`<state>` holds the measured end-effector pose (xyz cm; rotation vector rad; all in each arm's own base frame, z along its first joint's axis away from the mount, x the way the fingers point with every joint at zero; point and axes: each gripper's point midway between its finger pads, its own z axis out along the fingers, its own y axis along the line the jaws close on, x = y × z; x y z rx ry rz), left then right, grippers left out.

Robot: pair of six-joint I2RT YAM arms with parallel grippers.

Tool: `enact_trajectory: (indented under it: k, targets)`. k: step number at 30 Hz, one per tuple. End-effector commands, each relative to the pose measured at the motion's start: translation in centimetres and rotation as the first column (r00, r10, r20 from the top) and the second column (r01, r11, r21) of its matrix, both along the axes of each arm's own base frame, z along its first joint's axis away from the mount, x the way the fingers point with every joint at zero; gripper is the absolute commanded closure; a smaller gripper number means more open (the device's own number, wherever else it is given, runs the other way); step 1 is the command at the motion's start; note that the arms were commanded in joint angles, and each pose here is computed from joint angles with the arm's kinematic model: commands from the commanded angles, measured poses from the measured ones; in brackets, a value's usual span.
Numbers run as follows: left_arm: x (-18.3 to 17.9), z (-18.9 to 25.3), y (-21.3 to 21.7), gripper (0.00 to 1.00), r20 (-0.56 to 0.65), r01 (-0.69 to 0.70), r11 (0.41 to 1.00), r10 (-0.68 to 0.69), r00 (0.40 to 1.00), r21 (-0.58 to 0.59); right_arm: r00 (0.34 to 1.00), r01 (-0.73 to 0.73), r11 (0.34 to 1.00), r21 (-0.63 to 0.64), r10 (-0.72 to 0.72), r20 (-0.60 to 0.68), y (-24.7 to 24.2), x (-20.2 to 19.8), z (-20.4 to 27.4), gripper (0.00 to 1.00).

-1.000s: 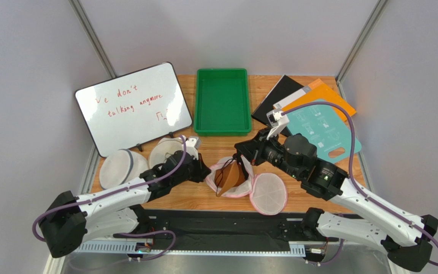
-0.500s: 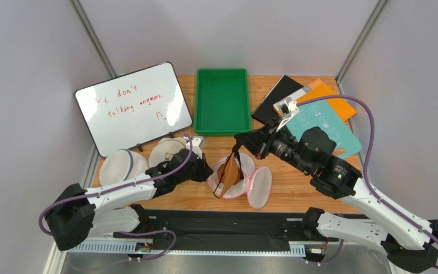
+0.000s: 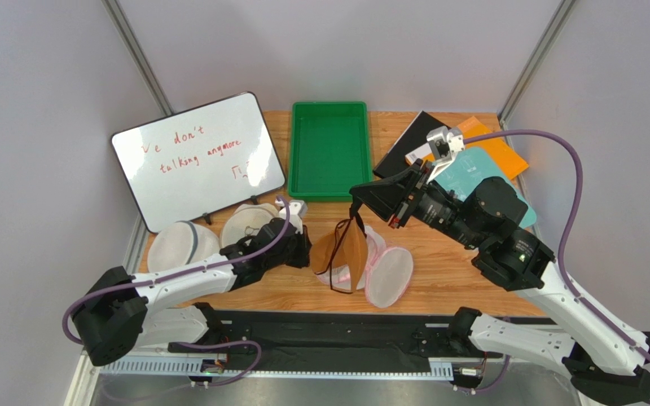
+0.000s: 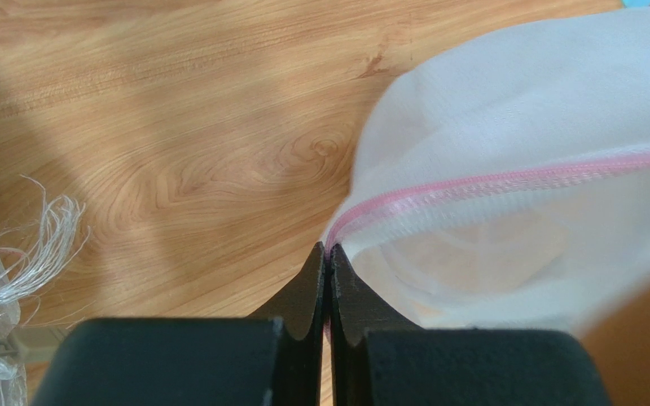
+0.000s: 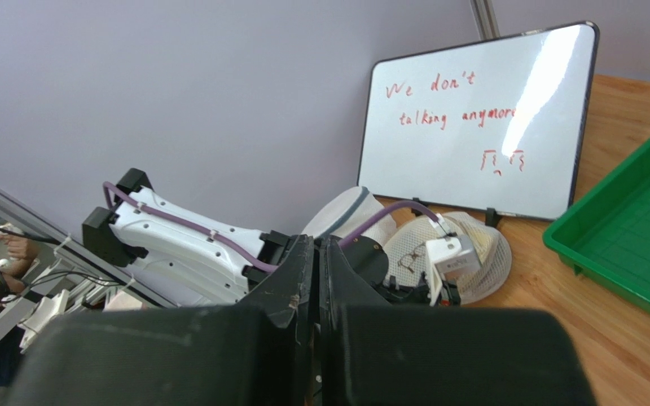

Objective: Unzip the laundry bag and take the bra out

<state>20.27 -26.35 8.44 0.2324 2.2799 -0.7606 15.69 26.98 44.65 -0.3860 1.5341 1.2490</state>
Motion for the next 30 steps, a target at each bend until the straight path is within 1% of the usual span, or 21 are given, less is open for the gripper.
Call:
enact_trajectory:
  k: [1,4,7,13,17,22,24,25,26,28,29,30]
  targets:
    - [1.0,2.7,-1.5,1.00,0.047,0.016,0.998,-0.013,0.999,-0.055,0.993,-0.089,0.990,0.109,0.080,0.087,0.0,-1.8,4.2,1.00]
    - [1.5,4.4,-2.2,1.00,0.078,0.030,0.997,-0.025,0.997,-0.067,0.993,-0.098,0.989,0.113,0.089,0.083,0.4,-1.7,3.8,1.00]
    - [1.7,5.0,-2.5,1.00,0.086,0.046,0.997,-0.040,0.996,-0.064,0.994,-0.073,0.992,0.105,0.064,0.085,0.4,-1.0,3.7,1.00]
    - [1.1,4.0,-2.1,1.00,0.062,0.039,0.997,-0.035,0.997,-0.066,0.995,-0.039,0.996,0.078,0.031,0.100,0.5,0.5,4.1,1.00]
    - [0.8,3.8,-1.5,1.00,0.061,0.031,0.997,-0.027,0.998,-0.066,0.995,0.006,0.998,0.060,-0.012,0.102,-0.3,2.8,4.5,1.00]
    - [0.4,3.6,-0.8,1.00,0.062,0.020,0.997,-0.016,0.998,-0.068,0.986,0.067,0.996,0.053,-0.074,0.152,-1.7,4.7,6.6,1.00]
    - [0.3,3.5,-0.7,1.00,0.061,0.019,0.997,-0.015,0.998,-0.069,0.986,0.085,0.996,0.034,-0.089,0.142,-1.6,6.7,6.4,1.00]
    - [0.2,3.5,-0.7,1.00,0.059,0.019,0.997,-0.015,0.998,-0.071,0.983,0.087,0.995,0.045,-0.093,0.158,-1.8,7.1,7.5,1.00]
    - [0.2,3.6,-0.7,1.00,0.060,0.021,0.997,-0.016,0.998,-0.074,0.985,0.098,0.995,0.022,-0.100,0.140,-1.5,8.9,6.8,1.00]
    - [0.2,3.6,-0.6,1.00,0.058,0.018,0.997,-0.013,0.998,-0.076,0.981,0.110,0.994,0.020,-0.112,0.160,-1.5,10.1,7.8,1.00]
    - [0.1,3.6,-0.6,1.00,0.058,0.018,0.997,-0.014,0.998,-0.078,0.982,0.123,0.992,0.000,-0.122,0.143,-1.1,12.0,7.0,1.00]
    - [0.0,3.5,-0.5,1.00,0.058,0.017,0.997,-0.013,0.998,-0.076,0.982,0.131,0.991,-0.009,-0.129,0.139,-1.0,13.0,6.9,1.00]
